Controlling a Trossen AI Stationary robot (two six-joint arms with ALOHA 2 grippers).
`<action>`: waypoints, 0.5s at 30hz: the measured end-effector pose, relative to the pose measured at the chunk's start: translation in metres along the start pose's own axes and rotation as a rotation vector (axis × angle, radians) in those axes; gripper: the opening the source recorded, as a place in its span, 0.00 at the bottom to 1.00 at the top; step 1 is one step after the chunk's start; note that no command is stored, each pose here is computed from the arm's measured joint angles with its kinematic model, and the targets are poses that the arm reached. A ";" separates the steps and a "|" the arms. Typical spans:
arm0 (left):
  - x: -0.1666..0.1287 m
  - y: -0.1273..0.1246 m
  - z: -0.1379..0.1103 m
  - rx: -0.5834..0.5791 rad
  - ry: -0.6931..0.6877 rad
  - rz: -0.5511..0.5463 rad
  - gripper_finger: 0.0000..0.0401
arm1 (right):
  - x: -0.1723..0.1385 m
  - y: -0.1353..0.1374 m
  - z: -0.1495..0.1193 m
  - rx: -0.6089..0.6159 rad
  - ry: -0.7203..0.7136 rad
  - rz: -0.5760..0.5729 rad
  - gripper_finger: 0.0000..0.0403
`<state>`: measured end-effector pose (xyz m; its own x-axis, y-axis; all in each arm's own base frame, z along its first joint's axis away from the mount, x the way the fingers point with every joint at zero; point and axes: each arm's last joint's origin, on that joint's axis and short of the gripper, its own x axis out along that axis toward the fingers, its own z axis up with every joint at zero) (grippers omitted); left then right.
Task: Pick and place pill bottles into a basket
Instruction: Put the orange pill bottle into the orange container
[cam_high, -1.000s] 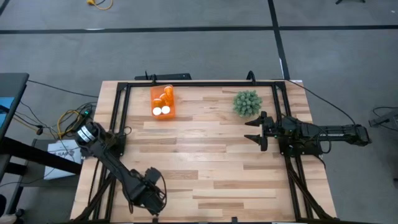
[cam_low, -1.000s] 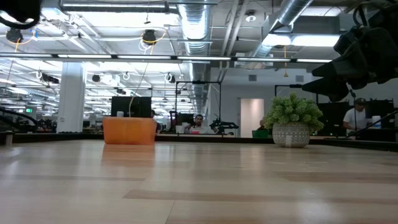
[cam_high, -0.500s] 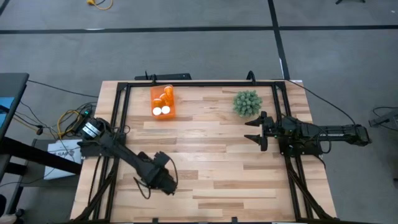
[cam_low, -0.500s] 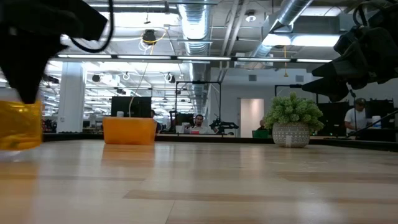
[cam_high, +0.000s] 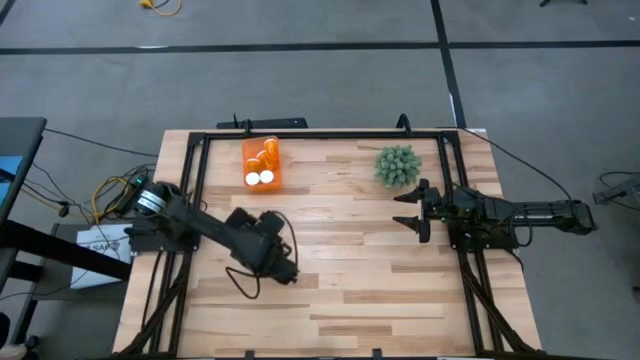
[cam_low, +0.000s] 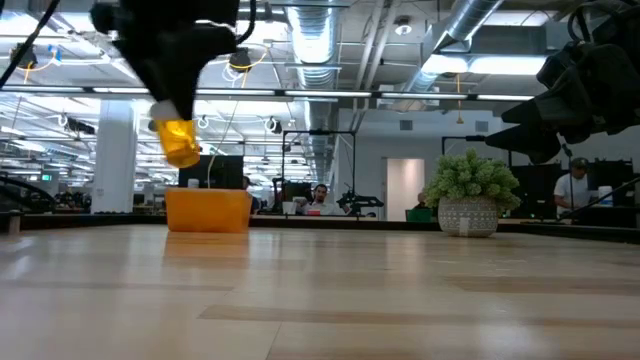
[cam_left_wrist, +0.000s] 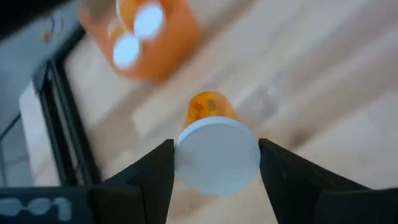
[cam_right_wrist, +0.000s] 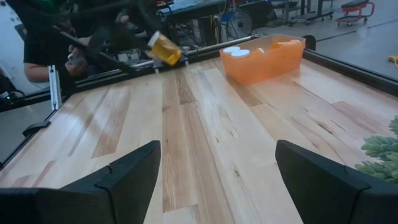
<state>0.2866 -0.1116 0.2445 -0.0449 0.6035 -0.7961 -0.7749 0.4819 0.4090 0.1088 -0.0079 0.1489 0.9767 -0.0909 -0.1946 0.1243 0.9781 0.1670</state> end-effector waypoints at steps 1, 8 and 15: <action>0.000 0.001 0.004 -0.003 -0.031 0.000 0.49 | 0.000 0.000 0.000 0.000 0.000 0.000 0.77; 0.015 0.015 0.038 -0.025 -0.177 0.086 0.49 | 0.000 0.000 0.000 0.000 0.000 0.000 0.77; 0.036 0.037 0.074 -0.033 -0.196 0.185 0.49 | 0.000 0.000 0.000 0.000 0.000 0.000 0.77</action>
<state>0.3028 -0.0249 0.2639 -0.0674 0.7922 -0.6066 -0.7854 0.3328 0.5219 0.1088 -0.0079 0.1488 0.9767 -0.0909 -0.1946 0.1243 0.9781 0.1670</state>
